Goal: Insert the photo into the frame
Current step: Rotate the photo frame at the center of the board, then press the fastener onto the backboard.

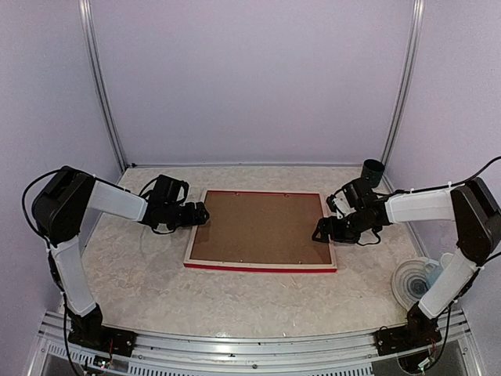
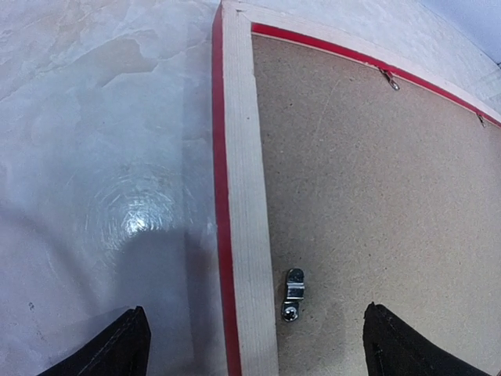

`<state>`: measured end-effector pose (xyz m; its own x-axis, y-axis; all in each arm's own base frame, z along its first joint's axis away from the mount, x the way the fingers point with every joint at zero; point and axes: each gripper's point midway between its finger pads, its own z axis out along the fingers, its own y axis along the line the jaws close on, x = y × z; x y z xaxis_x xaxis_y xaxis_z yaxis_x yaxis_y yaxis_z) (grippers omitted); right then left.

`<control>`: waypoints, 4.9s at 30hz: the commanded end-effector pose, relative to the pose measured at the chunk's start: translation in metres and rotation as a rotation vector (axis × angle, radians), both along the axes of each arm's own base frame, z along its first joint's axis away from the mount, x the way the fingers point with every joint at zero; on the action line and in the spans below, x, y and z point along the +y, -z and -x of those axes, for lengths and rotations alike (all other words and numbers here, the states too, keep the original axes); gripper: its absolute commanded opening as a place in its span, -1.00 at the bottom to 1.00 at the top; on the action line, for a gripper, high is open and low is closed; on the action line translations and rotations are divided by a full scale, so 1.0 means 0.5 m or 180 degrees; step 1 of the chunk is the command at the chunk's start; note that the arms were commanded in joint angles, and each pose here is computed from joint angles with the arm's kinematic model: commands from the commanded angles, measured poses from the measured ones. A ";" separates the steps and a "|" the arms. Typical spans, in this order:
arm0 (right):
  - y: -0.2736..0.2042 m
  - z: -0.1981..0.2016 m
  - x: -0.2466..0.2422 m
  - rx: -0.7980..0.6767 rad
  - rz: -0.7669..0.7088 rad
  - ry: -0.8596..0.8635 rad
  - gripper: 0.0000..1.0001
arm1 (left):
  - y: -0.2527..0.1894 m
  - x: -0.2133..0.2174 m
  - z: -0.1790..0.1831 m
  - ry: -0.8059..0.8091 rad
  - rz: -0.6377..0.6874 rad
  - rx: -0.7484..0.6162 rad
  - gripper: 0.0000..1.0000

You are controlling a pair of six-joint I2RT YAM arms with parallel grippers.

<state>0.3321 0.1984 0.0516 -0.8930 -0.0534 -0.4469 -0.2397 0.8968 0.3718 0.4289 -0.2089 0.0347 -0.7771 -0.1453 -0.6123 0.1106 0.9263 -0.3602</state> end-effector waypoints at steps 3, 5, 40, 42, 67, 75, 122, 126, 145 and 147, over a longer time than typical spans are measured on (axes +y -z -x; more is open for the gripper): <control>0.010 0.002 0.001 -0.0004 0.0053 0.0005 0.69 | 0.057 0.057 0.027 -0.0177 -0.0419 0.0250 0.82; 0.013 0.002 0.000 0.0000 0.0063 0.0008 0.69 | 0.058 0.056 0.025 -0.0169 -0.0428 0.0247 0.78; 0.028 -0.004 0.005 0.0055 0.0052 0.0023 0.68 | 0.090 0.050 0.017 -0.0076 -0.0552 0.0308 0.56; 0.029 -0.005 0.006 0.0054 0.0053 0.0023 0.68 | 0.091 0.046 0.018 -0.0055 -0.0556 0.0311 0.56; 0.032 -0.004 0.005 0.0061 0.0059 0.0017 0.68 | 0.100 0.026 0.036 0.0036 -0.0817 0.0382 0.53; 0.035 -0.001 0.004 0.0069 0.0063 0.0018 0.68 | 0.103 0.030 0.039 0.0017 -0.0856 0.0401 0.48; 0.036 -0.006 0.009 0.0091 0.0057 -0.0001 0.68 | 0.111 0.029 0.042 -0.0072 -0.0856 0.0420 -0.03; 0.037 -0.007 0.008 0.0090 0.0062 -0.0001 0.68 | 0.106 0.029 0.039 -0.0119 -0.0814 0.0413 -0.06; 0.050 0.004 0.006 0.0121 0.0054 0.0002 0.68 | 0.029 0.005 0.000 -0.0210 -0.0495 0.0033 0.22; 0.051 0.004 0.006 0.0121 0.0050 -0.0002 0.68 | 0.023 0.011 -0.005 -0.0249 -0.0515 0.0019 0.21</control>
